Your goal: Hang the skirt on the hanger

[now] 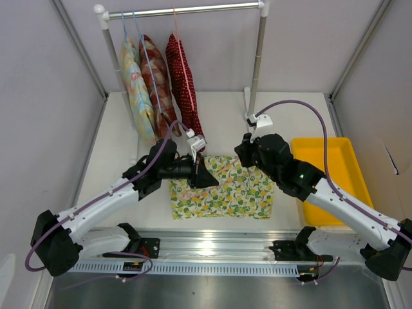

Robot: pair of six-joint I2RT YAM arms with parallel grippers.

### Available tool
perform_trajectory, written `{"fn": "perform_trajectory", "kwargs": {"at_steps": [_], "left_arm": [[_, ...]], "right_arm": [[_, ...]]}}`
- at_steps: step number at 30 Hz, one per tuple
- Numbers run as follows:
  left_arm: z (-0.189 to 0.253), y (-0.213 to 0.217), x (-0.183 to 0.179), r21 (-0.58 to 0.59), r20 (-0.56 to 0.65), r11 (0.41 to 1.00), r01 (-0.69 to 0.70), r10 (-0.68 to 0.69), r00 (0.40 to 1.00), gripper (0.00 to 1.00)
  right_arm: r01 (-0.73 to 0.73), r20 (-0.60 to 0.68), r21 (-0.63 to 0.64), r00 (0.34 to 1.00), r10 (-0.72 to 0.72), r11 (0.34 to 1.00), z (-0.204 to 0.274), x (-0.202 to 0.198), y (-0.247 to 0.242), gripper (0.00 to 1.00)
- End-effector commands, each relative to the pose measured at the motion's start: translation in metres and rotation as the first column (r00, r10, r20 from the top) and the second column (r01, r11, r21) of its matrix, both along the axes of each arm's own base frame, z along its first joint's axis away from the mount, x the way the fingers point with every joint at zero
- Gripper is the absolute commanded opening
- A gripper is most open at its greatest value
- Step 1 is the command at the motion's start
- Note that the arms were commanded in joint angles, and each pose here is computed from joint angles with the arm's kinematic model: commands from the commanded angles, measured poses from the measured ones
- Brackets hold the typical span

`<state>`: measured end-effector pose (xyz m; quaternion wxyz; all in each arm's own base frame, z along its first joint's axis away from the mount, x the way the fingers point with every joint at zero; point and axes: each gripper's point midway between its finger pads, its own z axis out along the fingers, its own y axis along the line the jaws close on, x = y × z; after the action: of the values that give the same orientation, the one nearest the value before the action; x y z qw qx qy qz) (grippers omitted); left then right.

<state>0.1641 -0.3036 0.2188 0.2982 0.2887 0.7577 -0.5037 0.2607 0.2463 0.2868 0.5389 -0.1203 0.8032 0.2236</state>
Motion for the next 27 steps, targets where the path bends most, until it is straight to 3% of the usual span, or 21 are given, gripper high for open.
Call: {"fn": "perform_trajectory", "kwargs": {"at_steps": [1,2,5,6,16,21,25,27], "left_arm": [[0.015,0.0,0.003,-0.022,0.101,1.0,0.006,-0.004,0.995,0.22],[0.02,0.0,0.005,-0.03,0.118,1.0,-0.001,0.005,0.993,0.42],[0.028,-0.002,0.012,-0.038,0.162,0.999,-0.013,0.019,0.987,0.6],[0.037,-0.004,0.016,-0.046,0.192,0.999,-0.012,0.021,0.981,0.61],[0.035,-0.04,0.027,-0.008,0.277,0.998,0.066,-0.062,0.959,0.62],[0.024,-0.053,0.03,0.015,0.278,0.997,0.076,-0.077,0.957,0.58],[0.021,-0.056,0.036,0.028,0.287,0.998,0.051,-0.057,0.956,0.5],[0.02,-0.058,0.038,0.039,0.295,0.998,0.045,-0.055,0.954,0.39]], "right_arm": [[0.051,0.011,0.041,0.999,-0.052,0.998,0.014,0.001,-0.003,0.0],[0.048,0.004,0.042,0.999,-0.048,0.998,0.013,-0.001,-0.002,0.0],[0.051,-0.022,0.04,0.999,-0.05,0.998,0.008,-0.007,0.002,0.0],[0.067,-0.044,0.028,0.997,-0.066,0.997,0.003,-0.007,0.001,0.0],[0.064,-0.102,0.001,0.993,-0.063,0.998,-0.006,-0.009,0.018,0.0],[0.059,-0.114,0.002,0.992,-0.058,0.998,-0.003,-0.009,0.021,0.0],[0.065,-0.13,-0.025,0.989,-0.068,0.998,-0.011,-0.008,0.021,0.0],[0.066,-0.14,-0.03,0.988,-0.07,0.997,-0.014,-0.009,0.021,0.0]]}}
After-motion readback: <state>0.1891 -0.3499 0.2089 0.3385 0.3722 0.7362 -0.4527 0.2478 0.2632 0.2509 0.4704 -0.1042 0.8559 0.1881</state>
